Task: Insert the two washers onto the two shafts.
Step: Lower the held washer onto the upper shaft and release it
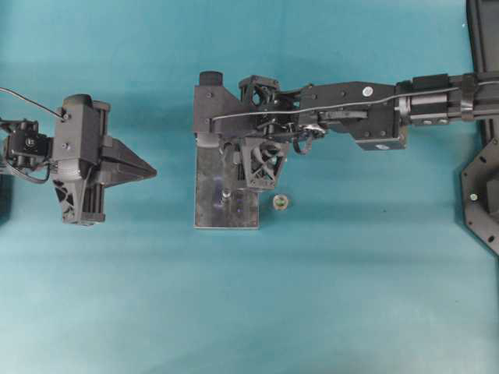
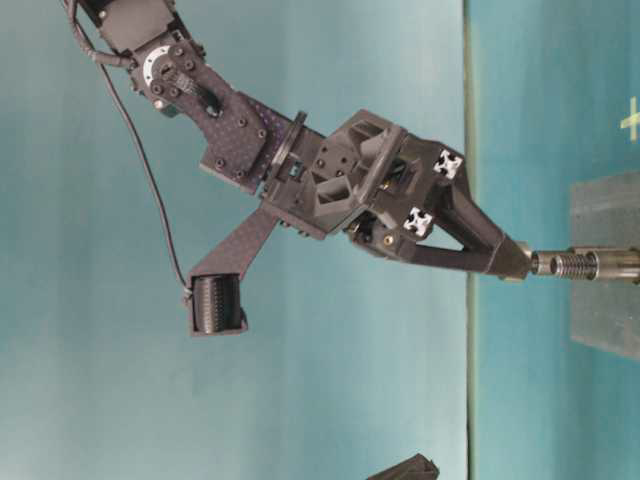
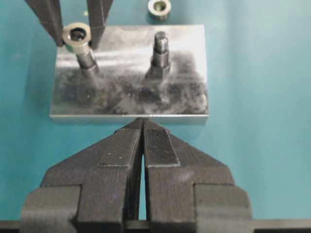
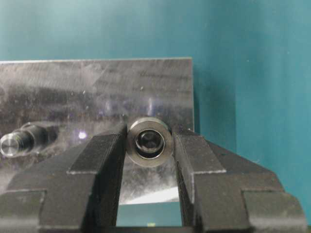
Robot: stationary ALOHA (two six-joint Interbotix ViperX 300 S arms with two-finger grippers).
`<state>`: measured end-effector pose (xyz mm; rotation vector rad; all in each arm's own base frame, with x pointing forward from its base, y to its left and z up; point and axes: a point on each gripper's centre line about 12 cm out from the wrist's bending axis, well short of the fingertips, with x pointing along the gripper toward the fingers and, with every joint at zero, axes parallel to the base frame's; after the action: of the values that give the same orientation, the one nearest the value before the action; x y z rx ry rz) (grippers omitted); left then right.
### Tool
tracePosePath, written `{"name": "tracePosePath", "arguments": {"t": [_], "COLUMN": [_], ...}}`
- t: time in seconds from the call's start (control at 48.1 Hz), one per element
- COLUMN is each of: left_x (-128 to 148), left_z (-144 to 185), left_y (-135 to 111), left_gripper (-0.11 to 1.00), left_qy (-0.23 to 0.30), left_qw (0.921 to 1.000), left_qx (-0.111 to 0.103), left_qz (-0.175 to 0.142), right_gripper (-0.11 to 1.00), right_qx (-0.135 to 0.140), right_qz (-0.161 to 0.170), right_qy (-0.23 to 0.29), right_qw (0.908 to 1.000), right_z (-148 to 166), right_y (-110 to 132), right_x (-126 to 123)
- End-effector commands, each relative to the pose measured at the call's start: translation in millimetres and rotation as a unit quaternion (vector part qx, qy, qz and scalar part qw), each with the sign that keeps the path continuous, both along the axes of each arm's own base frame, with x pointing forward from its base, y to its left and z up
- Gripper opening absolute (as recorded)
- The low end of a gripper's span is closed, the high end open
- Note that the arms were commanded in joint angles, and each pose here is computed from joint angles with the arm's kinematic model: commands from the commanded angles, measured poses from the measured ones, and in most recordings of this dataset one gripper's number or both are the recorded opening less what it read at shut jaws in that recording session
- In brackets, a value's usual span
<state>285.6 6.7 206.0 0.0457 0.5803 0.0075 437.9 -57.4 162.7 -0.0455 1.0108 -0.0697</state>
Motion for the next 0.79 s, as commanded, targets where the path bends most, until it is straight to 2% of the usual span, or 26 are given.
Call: {"name": "tracePosePath", "arguments": {"t": [0.0, 0.416, 0.437, 0.603, 0.645, 0.77], "left_x": [2, 3, 3, 2, 3, 4], "left_z": [6, 6, 6, 6, 7, 8], "left_y": [0, 1, 1, 0, 1, 0], "left_gripper": [0.0, 0.0, 0.0, 0.0, 0.0, 0.0], "left_qy": [-0.011, -0.012, -0.012, -0.012, -0.013, -0.015], "left_qw": [0.9999, 0.9999, 0.9999, 0.9999, 0.9999, 0.9999], "left_qx": [0.001, 0.0, 0.0, 0.0, 0.0, 0.0], "left_qz": [0.0, 0.001, 0.001, 0.0, 0.001, 0.0], "right_gripper": [0.32, 0.34, 0.36, 0.79, 0.83, 0.82], "right_qx": [-0.002, 0.001, 0.001, 0.005, 0.006, 0.007], "right_qz": [-0.002, -0.004, -0.005, -0.012, -0.014, -0.017], "right_qy": [-0.027, 0.0, 0.0, -0.003, -0.009, -0.015], "right_qw": [0.9996, 1.0, 1.0, 0.9999, 0.9998, 0.9997], "right_z": [19, 10, 10, 10, 13, 17], "right_y": [-1, -3, -3, -4, -4, -6], "right_x": [7, 5, 5, 6, 8, 10]}}
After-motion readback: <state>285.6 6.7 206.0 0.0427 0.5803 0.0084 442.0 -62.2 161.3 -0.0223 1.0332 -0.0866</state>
